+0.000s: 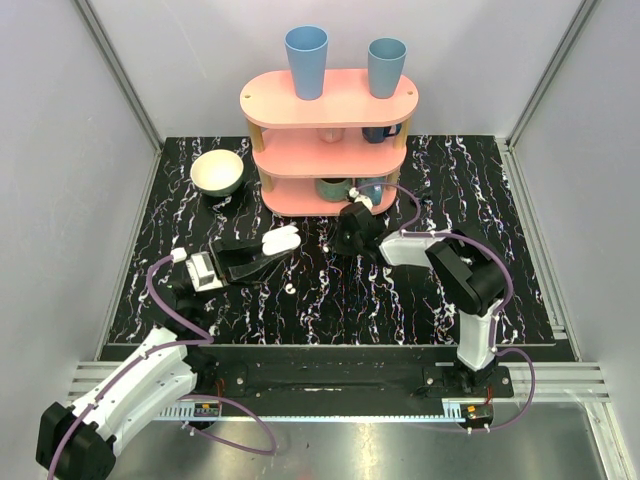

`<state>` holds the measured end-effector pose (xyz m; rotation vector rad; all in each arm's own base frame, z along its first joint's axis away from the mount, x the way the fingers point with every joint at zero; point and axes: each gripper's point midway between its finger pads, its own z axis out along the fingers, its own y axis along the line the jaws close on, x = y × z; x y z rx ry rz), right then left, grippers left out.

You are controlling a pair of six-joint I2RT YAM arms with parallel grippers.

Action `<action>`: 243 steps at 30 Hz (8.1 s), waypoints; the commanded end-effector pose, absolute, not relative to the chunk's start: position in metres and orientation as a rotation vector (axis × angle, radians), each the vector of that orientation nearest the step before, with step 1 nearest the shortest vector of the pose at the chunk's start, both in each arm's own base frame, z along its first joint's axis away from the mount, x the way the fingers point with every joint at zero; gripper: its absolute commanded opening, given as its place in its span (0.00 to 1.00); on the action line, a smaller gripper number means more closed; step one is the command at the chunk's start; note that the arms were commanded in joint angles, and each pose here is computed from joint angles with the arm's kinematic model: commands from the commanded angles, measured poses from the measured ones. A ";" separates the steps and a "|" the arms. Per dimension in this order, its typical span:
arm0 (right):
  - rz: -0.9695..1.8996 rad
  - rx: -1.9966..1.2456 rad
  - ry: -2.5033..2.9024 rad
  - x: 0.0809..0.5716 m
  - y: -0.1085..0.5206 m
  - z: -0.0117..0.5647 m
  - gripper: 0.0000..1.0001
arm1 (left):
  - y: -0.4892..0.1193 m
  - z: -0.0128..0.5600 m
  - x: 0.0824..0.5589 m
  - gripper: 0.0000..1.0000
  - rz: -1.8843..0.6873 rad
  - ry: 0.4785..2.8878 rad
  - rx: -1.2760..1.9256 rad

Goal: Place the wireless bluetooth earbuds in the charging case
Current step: Move the right earbud to the center of the board, then pick up the right earbud from the center of the board.

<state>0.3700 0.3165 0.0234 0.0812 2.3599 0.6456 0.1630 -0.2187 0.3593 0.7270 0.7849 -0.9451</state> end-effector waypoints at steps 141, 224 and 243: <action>0.587 -0.162 2.431 0.290 0.226 0.061 0.39 | -0.223 0.376 0.159 0.00 -0.986 0.735 0.737; 0.831 0.090 2.590 0.232 0.231 0.057 0.36 | -0.222 0.372 0.160 0.00 -0.991 0.759 0.725; 0.897 0.176 2.638 0.226 0.238 0.034 0.34 | -0.224 0.369 0.165 0.00 -0.984 0.773 0.724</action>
